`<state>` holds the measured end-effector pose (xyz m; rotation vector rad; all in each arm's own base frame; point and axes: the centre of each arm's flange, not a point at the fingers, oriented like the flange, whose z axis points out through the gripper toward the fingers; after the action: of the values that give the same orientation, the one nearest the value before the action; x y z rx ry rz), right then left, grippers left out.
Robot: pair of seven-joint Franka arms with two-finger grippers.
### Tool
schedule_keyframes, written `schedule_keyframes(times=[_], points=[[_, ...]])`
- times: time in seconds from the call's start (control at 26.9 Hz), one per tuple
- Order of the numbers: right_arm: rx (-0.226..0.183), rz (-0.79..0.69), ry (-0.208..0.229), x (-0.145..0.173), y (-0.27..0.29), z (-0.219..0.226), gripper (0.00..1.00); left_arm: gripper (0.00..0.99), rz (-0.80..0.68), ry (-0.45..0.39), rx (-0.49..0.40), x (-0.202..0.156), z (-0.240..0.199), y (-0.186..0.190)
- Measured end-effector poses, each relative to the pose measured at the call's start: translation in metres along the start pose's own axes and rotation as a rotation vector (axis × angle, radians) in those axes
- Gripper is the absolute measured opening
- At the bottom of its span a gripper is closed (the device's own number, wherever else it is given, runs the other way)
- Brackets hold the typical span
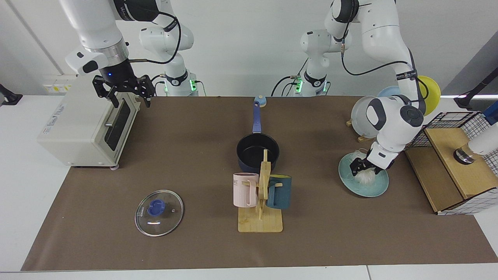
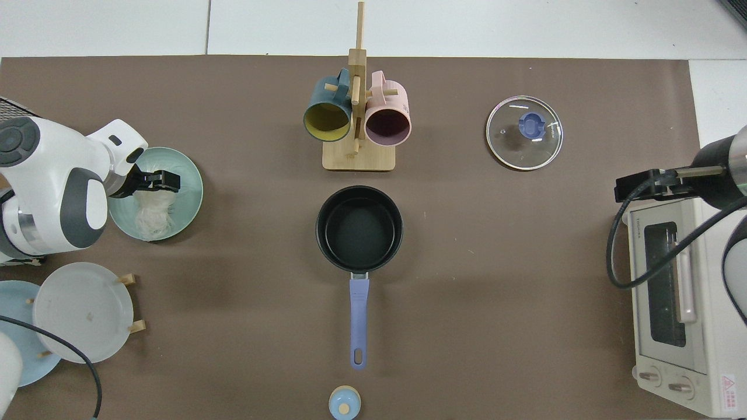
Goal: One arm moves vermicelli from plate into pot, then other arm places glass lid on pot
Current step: 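Carry the vermicelli into the pot while the right gripper reaches the lid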
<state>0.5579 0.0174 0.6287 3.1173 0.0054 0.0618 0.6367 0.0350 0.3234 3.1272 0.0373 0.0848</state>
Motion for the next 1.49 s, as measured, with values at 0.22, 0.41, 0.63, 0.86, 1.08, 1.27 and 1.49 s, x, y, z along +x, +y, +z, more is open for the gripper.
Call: schedule_keyframes(times=[0.22,0.41,0.63,0.86,1.08,1.27,1.49], points=[[0.0,0.005,0.003,-0.001,0.003,-0.002,1.0,0.789,-0.007,0.005,-0.002,0.0,0.001,0.003],[0.0,0.007,0.011,-0.001,0.004,-0.006,1.0,0.529,-0.005,0.004,-0.003,-0.001,0.0,0.005],[0.001,0.01,0.015,0.019,0.006,-0.005,1.0,0.419,0.003,-0.004,-0.006,-0.002,-0.006,0.009],[-0.007,0.009,-0.001,0.08,0.005,0.03,1.0,0.374,0.01,0.002,-0.012,0.007,-0.041,0.025],[-0.01,-0.002,-0.01,0.131,-0.001,0.088,1.0,0.374,0.002,-0.012,-0.022,-0.002,-0.118,0.051],[-0.013,-0.008,0.001,0.159,-0.006,0.138,1.0,0.374,-0.043,-0.017,-0.035,-0.015,-0.164,0.096],[-0.02,-0.016,0.013,0.182,-0.008,0.202,1.0,0.374,-0.085,-0.018,-0.076,-0.035,-0.183,0.198]])
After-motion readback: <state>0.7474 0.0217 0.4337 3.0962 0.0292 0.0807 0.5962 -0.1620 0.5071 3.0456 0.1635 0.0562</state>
